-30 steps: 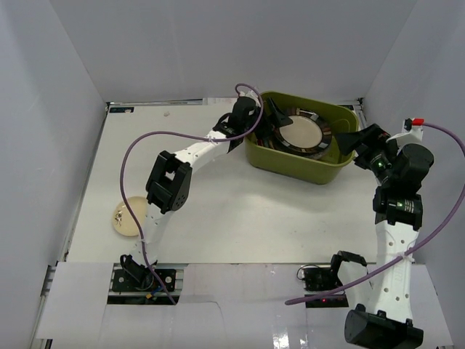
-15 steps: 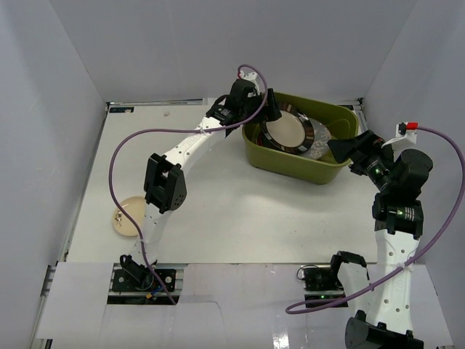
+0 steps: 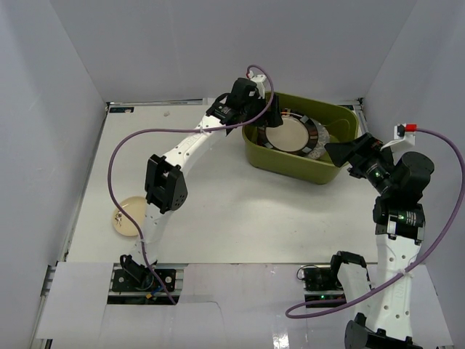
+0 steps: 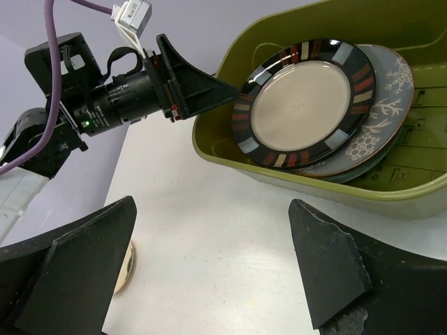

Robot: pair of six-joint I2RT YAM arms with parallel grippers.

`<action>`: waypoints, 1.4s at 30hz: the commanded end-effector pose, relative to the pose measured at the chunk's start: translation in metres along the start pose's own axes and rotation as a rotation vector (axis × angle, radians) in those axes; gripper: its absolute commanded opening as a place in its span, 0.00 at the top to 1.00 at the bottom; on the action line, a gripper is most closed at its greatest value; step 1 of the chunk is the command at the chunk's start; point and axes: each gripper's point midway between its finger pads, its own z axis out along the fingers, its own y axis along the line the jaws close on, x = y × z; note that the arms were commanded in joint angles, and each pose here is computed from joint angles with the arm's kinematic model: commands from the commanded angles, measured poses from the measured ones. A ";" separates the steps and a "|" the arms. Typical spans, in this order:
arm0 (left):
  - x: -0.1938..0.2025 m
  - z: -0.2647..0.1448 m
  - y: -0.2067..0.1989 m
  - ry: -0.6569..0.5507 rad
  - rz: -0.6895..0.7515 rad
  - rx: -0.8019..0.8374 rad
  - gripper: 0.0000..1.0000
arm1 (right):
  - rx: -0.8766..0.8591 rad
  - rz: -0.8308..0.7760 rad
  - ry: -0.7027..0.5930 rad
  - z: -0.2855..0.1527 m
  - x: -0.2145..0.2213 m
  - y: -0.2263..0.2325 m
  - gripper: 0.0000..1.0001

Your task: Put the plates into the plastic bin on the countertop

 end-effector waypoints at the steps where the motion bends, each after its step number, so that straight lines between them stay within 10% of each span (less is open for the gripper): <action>1: -0.007 -0.017 0.000 0.001 0.075 -0.027 0.02 | -0.058 -0.050 -0.002 -0.007 -0.006 0.018 0.04; 5: -0.038 -0.049 -0.023 -0.092 0.061 0.016 0.02 | -0.094 -0.039 0.013 -0.006 0.000 0.023 0.05; 8: -0.096 -0.110 -0.071 -0.274 0.057 0.137 0.02 | -0.135 0.016 0.065 0.002 0.022 0.025 0.30; 13: -0.146 -0.247 -0.116 -0.490 0.100 0.190 0.02 | -0.235 0.017 0.244 0.033 0.110 0.067 0.32; 24: -0.025 -0.444 -0.029 -0.709 -0.089 -0.126 0.02 | -0.393 -0.105 0.517 0.067 0.335 0.189 0.48; 42: 0.098 -0.435 -0.038 -0.465 -0.045 0.114 0.02 | -0.350 -0.017 0.852 0.157 0.554 0.247 0.45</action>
